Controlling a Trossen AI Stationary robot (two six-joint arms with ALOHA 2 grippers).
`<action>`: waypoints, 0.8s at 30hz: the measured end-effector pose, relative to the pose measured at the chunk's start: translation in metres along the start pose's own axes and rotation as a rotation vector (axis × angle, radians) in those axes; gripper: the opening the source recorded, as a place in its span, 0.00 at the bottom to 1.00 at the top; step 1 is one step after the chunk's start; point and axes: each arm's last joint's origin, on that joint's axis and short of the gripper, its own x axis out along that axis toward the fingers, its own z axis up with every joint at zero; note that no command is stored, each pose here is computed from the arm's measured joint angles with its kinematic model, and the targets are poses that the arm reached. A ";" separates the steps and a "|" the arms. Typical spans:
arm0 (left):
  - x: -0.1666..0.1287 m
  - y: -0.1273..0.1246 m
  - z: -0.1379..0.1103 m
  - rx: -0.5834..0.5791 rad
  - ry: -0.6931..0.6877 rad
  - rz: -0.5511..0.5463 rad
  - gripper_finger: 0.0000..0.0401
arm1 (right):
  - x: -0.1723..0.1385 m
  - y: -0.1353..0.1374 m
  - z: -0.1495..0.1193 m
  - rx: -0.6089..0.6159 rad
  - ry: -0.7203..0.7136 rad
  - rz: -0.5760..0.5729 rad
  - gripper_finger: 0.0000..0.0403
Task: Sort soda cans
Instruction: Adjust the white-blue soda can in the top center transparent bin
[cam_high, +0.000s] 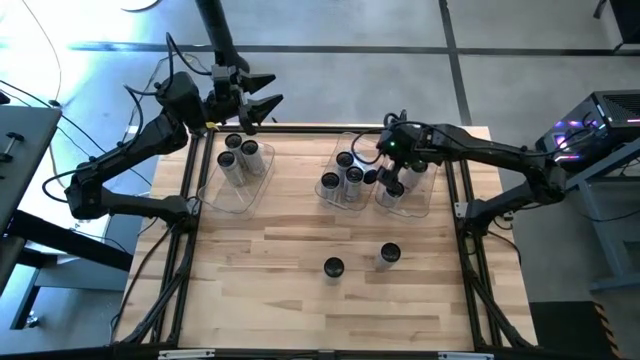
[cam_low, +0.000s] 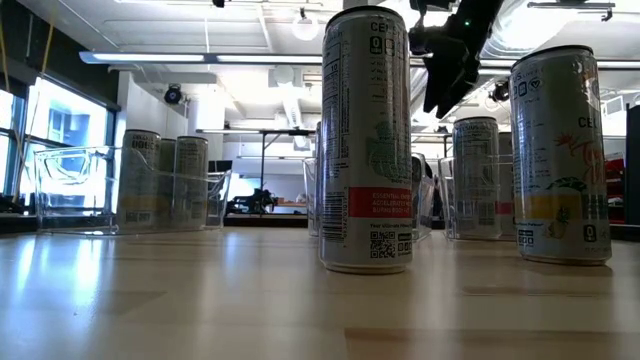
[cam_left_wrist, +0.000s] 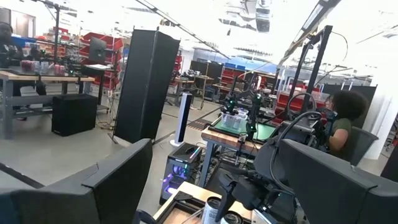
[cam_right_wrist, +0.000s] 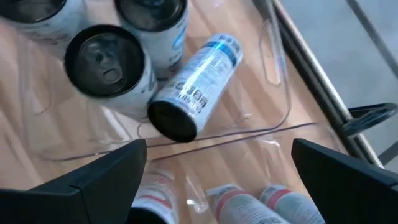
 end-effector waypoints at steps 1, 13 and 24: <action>0.000 0.000 0.000 0.000 0.000 0.000 0.86 | 0.000 0.000 0.000 0.001 0.005 0.006 0.98; 0.000 0.000 0.000 0.001 -0.004 -0.003 0.86 | 0.018 0.020 0.002 -0.103 0.056 -0.035 0.98; -0.005 -0.005 0.005 0.001 -0.021 -0.022 0.86 | 0.031 0.022 0.004 -0.154 0.095 -0.095 0.98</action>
